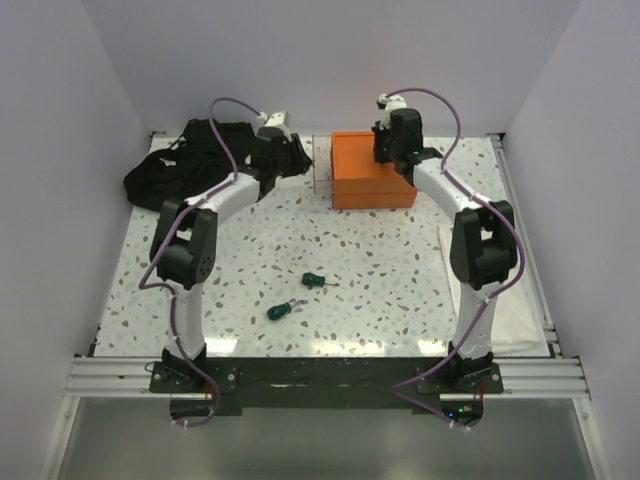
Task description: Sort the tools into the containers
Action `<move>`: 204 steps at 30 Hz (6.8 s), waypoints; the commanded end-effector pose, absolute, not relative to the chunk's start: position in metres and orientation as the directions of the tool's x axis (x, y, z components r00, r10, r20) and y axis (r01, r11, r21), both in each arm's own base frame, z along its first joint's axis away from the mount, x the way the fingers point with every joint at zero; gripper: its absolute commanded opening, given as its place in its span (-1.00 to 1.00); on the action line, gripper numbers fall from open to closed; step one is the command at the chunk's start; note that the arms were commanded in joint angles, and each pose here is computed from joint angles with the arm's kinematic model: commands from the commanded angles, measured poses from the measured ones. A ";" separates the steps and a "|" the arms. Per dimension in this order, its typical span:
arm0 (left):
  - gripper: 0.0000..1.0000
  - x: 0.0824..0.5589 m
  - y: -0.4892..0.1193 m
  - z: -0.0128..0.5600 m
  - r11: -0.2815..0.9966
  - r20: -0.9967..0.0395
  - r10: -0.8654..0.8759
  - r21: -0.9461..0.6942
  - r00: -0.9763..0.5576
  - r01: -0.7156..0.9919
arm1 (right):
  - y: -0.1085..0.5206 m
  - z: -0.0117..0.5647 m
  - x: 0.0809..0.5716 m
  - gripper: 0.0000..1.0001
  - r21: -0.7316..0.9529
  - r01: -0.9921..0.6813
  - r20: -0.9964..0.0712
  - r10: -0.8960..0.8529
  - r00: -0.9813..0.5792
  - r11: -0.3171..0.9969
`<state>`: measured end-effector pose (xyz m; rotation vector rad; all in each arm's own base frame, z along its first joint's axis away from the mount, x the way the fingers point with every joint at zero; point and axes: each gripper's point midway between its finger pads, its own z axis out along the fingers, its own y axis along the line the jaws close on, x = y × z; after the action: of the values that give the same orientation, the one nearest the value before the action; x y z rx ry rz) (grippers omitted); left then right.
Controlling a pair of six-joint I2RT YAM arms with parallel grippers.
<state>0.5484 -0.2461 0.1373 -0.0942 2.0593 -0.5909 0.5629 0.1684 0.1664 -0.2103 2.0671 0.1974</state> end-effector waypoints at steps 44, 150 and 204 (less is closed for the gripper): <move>0.04 0.264 -0.265 0.053 -0.083 -0.698 0.691 0.180 0.187 0.980 | 0.163 0.081 0.516 -0.98 0.011 -0.253 -0.698 -0.173 -0.695 0.968; -0.67 0.220 -0.204 0.045 0.225 -0.452 0.868 -0.013 -0.207 0.974 | 0.170 0.056 0.530 -0.99 0.026 -0.262 -0.667 -0.179 -0.724 0.965; -1.00 0.522 -0.149 0.225 0.864 -0.937 0.312 0.213 -0.154 0.456 | 0.164 0.109 0.535 -0.99 0.016 -0.256 -0.741 -0.160 -0.652 0.966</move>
<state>0.5342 -0.1386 0.2551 0.5458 1.7241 -0.0983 0.5734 0.1745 0.1686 -0.2569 2.0551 0.1755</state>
